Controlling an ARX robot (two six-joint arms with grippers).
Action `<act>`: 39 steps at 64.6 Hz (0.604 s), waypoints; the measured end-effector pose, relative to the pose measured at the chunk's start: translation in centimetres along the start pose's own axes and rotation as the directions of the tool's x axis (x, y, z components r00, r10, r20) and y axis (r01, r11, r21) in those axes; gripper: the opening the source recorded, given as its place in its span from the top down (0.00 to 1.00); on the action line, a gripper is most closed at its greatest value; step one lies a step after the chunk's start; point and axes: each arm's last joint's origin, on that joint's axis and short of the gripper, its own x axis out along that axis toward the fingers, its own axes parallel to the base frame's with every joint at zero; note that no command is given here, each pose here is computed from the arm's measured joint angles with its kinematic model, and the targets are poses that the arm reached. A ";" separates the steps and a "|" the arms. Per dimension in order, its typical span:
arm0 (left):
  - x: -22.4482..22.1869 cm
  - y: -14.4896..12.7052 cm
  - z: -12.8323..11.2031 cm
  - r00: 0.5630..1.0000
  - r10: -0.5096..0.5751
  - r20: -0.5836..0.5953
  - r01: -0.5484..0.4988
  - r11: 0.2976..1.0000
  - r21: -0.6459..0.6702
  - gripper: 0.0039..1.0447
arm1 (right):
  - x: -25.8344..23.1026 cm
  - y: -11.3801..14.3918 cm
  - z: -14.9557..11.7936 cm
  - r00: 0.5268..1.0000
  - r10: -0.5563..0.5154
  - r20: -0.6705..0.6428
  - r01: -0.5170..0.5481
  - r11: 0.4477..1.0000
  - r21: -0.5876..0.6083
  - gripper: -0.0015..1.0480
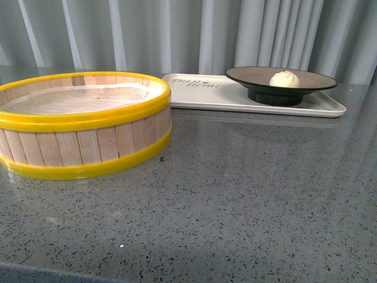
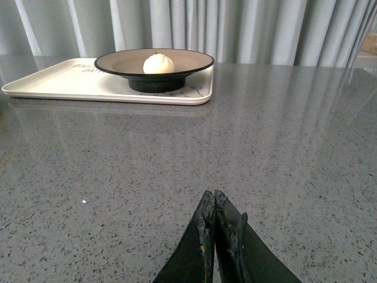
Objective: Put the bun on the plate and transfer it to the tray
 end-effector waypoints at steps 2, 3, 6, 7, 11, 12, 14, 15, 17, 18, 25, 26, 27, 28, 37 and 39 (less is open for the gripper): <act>0.0 0.0 0.0 1.000 0.000 0.000 0.000 1.000 0.000 0.06 | -0.1 0.0 -0.1 1.000 -0.002 0.000 0.002 1.000 0.000 0.98; 0.0 0.0 0.0 1.000 0.000 0.000 0.000 1.000 0.000 0.06 | -0.1 0.0 -0.2 1.000 -0.002 0.001 0.002 1.000 0.000 0.98; 0.0 0.0 0.0 1.000 -0.001 0.000 0.001 1.000 0.000 0.06 | -0.3 0.0 -0.5 1.000 -0.002 -0.002 0.002 1.000 0.000 0.98; 0.0 0.0 0.0 1.000 -0.001 0.000 0.001 1.000 0.000 0.06 | -0.3 0.0 -0.5 1.000 -0.002 -0.003 0.002 1.000 0.000 0.98; 0.0 0.0 0.0 1.000 0.000 0.000 0.000 1.000 0.000 0.06 | -0.5 0.0 -0.7 1.000 -0.002 -0.003 0.002 1.000 0.000 0.98; 0.0 0.0 0.0 1.000 0.000 0.000 0.000 1.000 0.000 0.06 | -0.5 0.0 -0.7 1.000 -0.002 -0.001 0.002 1.000 0.000 0.98; 0.0 0.0 0.0 1.000 0.000 0.000 0.000 1.000 0.000 0.06 | -0.6 0.0 -0.7 1.000 -0.002 0.000 0.002 1.000 0.000 0.98; 0.0 0.0 0.0 1.000 0.000 0.000 0.000 1.000 0.000 0.06 | -0.6 0.0 -0.7 1.000 -0.002 0.000 0.002 1.000 0.000 0.98; 0.0 0.0 0.0 1.000 0.000 0.000 0.000 1.000 0.000 0.06 | -0.7 0.0 -0.8 1.000 -0.002 0.000 0.002 1.000 0.000 0.98; 0.0 0.0 0.0 1.000 0.000 0.000 0.000 1.000 0.000 0.06 | -0.7 0.0 -0.8 1.000 -0.002 0.000 0.002 1.000 0.000 0.98; 0.0 0.0 0.0 1.000 0.000 0.000 0.000 1.000 0.000 0.06 | -0.9 0.0 -1.2 1.000 -0.002 0.004 0.002 1.000 0.000 0.98; 0.0 0.0 0.0 1.000 0.000 0.000 0.000 1.000 0.000 0.06 | -0.9 0.0 -1.4 1.000 -0.002 0.009 0.002 1.000 0.000 0.98; 0.0 0.0 0.0 1.000 -0.001 0.000 0.001 1.000 0.000 0.06 | -0.9 0.0 -1.5 1.000 -0.002 0.008 0.002 1.000 0.000 0.98; 0.0 0.0 0.0 1.000 -0.001 0.000 0.001 1.000 0.000 0.06 | -1.0 0.0 -1.6 1.000 -0.002 0.007 0.002 1.000 0.000 0.98; 0.0 0.0 0.0 1.000 0.000 0.000 0.000 1.000 0.000 0.06 | -1.2 0.0 -1.8 1.000 -0.002 0.006 0.002 1.000 -0.001 0.98; 0.0 0.0 0.0 1.000 0.000 0.000 0.000 1.000 0.000 0.06 | -1.2 0.0 -1.8 1.000 -0.002 0.008 0.002 1.000 0.000 0.98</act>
